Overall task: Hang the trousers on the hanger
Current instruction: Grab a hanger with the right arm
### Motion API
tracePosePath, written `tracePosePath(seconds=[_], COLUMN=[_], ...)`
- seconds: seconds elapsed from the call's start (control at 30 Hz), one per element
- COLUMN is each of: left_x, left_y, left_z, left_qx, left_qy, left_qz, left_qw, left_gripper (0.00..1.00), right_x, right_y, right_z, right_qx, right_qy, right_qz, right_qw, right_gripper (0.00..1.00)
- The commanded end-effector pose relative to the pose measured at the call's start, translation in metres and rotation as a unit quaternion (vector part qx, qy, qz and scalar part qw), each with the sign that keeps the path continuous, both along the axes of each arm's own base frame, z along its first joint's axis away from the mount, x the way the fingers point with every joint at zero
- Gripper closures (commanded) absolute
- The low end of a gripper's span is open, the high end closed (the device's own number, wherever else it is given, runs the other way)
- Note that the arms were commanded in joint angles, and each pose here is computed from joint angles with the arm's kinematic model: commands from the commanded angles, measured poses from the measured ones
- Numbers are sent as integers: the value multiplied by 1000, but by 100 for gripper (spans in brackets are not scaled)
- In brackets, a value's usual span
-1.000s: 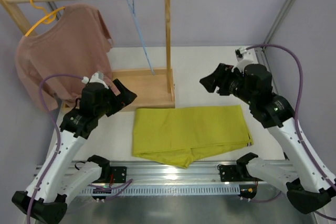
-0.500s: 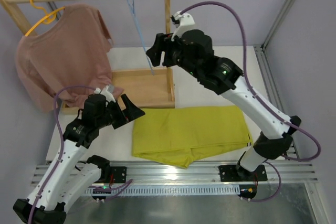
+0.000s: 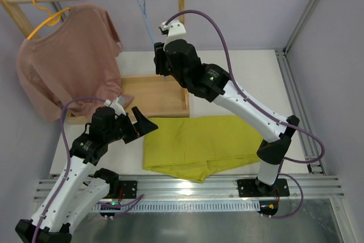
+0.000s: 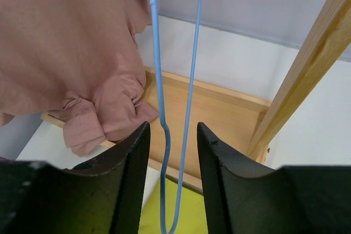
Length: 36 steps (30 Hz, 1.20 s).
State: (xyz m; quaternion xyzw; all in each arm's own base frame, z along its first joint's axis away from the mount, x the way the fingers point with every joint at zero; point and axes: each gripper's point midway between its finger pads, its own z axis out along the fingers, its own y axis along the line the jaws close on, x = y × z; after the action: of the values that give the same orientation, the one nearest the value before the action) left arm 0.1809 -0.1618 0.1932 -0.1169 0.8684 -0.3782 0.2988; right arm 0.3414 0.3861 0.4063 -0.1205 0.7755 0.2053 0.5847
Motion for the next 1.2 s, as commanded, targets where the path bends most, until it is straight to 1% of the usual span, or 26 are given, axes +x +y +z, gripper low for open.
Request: tracePosePath(seconds=[0.0,0.03,0.2,0.4,0.43,0.57,0.6,0.7,0.77,0.8,0.97,1.17], left_x=[3,3,6,10,11,10,10,12,13,13,13,14], left_y=[-4,-4,-2,-2,-1,-1,-1,-1,-1,0,1,0], left_z=[6,6,4,0,-2,-9,-9,-6,-4,-3,-9,-11], left_qx=[-9,-9,-4,4,7,11,10,9,8,8,13,10], left_qy=[-18,-19,-18,-13,-10,2,1,-3,-7,-8,-1,1], left_qz=[-11,-11,-5,-1,1,0,1,5,5,6,9,11], left_qw=[1000,1000,1000,1000,1000,1000,1000,1000,1000,1000,1000,1000], left_gripper=[2,2,2,2,2,2,2,2,2,2,2,2], right_x=[11,12,15,20,21,22,22,20,18,16,12,6], right_y=[-7,-5,1,0,-2,-3,-2,-1,-3,-5,-15,-25], right_z=[26,25,24,21,21,21,23,41,46,57,71,84], right_qx=[17,15,18,9,5,3,4,21,19,31,25,30], right_qy=[-40,-40,-37,-38,-40,-44,-47,-68,-79,-90,-119,-128], right_qz=[-43,-43,-41,-57,-64,-66,-63,-48,-43,-39,-39,-39], right_qw=[998,998,998,998,997,997,997,996,996,995,992,991], right_gripper=[58,61,62,63,65,87,96,96,96,96,96,96])
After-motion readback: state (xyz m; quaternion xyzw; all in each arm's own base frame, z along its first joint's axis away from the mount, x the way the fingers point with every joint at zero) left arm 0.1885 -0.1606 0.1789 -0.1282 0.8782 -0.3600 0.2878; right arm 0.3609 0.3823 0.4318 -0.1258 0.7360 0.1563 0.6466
